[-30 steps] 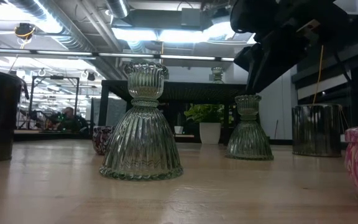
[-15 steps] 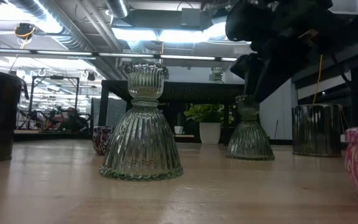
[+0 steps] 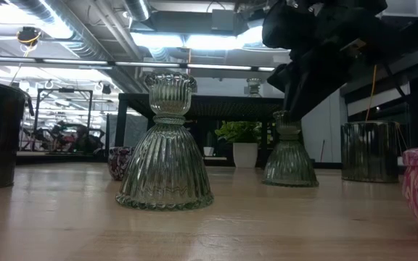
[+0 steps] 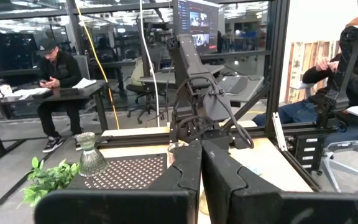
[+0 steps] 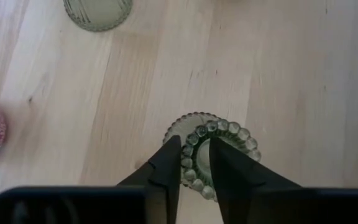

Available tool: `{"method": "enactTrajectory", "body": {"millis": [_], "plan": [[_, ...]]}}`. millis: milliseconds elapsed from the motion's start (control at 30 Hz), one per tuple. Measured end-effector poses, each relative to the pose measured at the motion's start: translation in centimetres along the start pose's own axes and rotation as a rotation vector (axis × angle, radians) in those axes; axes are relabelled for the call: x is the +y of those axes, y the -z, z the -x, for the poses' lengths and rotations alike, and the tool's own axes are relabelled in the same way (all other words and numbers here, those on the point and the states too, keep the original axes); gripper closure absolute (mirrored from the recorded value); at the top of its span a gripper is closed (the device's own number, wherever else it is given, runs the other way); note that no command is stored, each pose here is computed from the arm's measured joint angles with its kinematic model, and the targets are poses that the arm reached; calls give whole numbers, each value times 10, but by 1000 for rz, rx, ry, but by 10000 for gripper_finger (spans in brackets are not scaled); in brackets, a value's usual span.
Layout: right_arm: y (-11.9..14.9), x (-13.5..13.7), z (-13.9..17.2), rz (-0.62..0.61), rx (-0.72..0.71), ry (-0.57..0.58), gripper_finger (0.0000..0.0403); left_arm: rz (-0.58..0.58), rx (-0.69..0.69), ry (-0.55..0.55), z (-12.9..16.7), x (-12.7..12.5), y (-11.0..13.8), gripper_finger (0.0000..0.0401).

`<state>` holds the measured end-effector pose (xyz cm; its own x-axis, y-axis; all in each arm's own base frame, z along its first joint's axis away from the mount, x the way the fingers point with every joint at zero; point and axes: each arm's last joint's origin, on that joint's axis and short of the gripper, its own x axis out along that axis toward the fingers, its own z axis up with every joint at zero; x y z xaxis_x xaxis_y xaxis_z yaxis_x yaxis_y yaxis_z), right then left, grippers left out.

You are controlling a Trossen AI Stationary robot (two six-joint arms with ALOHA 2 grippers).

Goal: Pick & Place candle stick holders
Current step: Put the top transparent green glass candle holder aligned with the other transparent glass candle holder on the shelf

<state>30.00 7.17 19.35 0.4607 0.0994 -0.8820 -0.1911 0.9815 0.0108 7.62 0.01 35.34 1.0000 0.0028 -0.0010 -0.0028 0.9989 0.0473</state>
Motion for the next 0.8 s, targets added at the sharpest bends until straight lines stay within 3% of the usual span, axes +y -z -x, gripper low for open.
{"method": "enactTrajectory", "body": {"millis": [167, 800], "plan": [[0, 0, 0, 0, 2, -1, 344, 0, 0, 0, 0, 0, 0, 395], [-3, 2, -1, 1, -29, -44, 349, 0, 0, 1, 0, 0, 0, 394]]}}
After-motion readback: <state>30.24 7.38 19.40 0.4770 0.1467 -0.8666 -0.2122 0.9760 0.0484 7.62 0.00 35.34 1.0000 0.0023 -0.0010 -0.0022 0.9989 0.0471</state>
